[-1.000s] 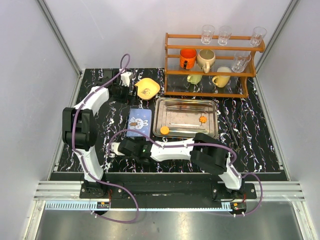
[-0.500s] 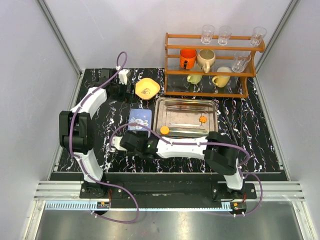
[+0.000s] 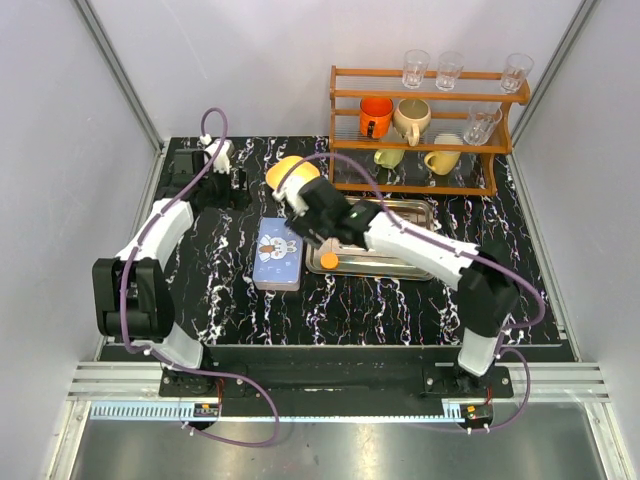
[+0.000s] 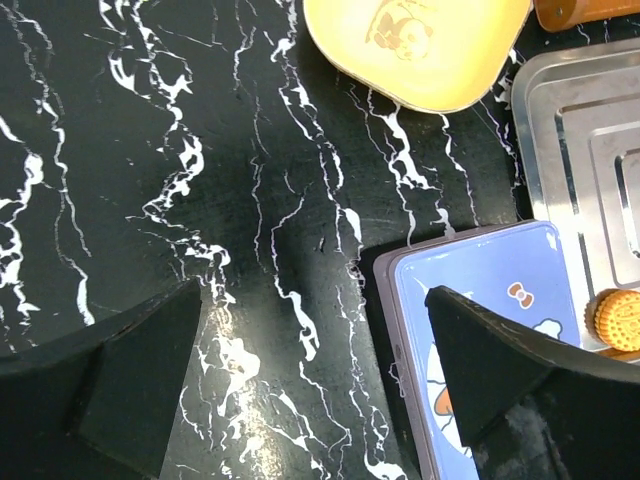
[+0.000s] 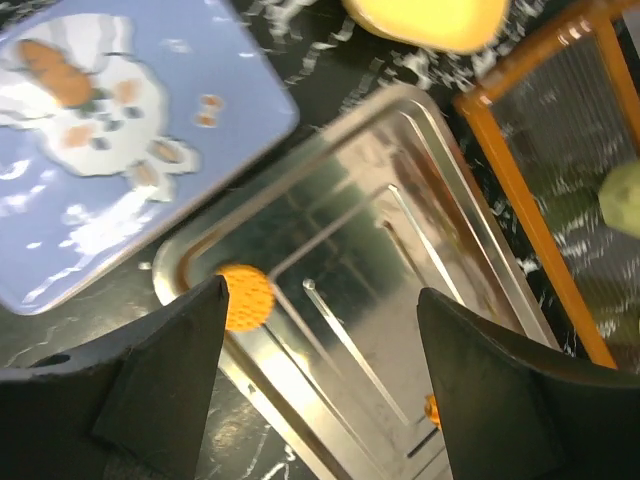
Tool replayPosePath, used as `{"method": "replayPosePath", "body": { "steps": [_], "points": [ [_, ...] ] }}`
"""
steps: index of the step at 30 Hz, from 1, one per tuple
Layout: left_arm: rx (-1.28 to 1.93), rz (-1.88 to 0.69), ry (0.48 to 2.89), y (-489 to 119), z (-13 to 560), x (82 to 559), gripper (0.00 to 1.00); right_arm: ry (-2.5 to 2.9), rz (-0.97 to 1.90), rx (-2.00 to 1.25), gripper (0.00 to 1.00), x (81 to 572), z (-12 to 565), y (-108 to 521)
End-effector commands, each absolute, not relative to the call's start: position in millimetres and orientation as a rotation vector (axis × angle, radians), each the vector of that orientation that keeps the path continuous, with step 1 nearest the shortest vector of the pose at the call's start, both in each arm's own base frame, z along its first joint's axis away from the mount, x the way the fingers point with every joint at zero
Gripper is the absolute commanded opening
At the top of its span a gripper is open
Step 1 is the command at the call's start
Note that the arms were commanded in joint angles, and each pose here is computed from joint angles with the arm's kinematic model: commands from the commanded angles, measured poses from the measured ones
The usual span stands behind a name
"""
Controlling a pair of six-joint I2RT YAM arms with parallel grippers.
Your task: Pack the cookies
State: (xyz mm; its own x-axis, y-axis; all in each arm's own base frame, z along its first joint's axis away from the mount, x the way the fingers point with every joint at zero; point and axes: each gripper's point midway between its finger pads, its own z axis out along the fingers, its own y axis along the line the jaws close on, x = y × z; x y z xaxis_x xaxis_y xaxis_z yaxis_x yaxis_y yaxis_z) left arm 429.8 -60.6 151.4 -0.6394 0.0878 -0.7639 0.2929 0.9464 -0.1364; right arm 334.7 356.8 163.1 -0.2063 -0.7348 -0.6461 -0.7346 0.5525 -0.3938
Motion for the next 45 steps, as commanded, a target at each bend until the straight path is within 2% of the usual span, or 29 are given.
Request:
{"method": "replayPosePath", "body": {
  "steps": [1, 12, 19, 25, 26, 45],
  "points": [
    [0.249, -0.245, 2.122, -48.0, 183.5, 437.3, 0.99, 2.055, 0.185, -0.977, 0.84, 356.1, 199.5, 318.8],
    [0.3, -0.304, 2.116, -42.0, 175.2, 417.2, 0.99, 2.264, 0.396, -0.583, 0.88, 388.1, 203.2, 188.9],
    [0.232, -0.276, 2.048, -35.3, 176.4, 402.9, 0.99, 2.247, 0.304, -0.385, 0.88, 399.1, 207.2, 122.6],
    [0.173, -0.248, 1.979, -30.6, 189.8, 399.9, 0.99, 2.14, 0.226, -0.168, 0.93, 412.9, 241.7, 64.2],
    [0.156, -0.247, 1.97, -29.8, 192.0, 399.9, 0.99, 2.12, 0.221, -0.137, 0.99, 412.7, 249.2, 57.3],
    [0.089, -0.171, 1.776, -17.9, 266.2, 403.6, 0.99, 1.862, 0.011, 0.045, 1.0, 424.3, 308.2, 2.0]
  ]
}}
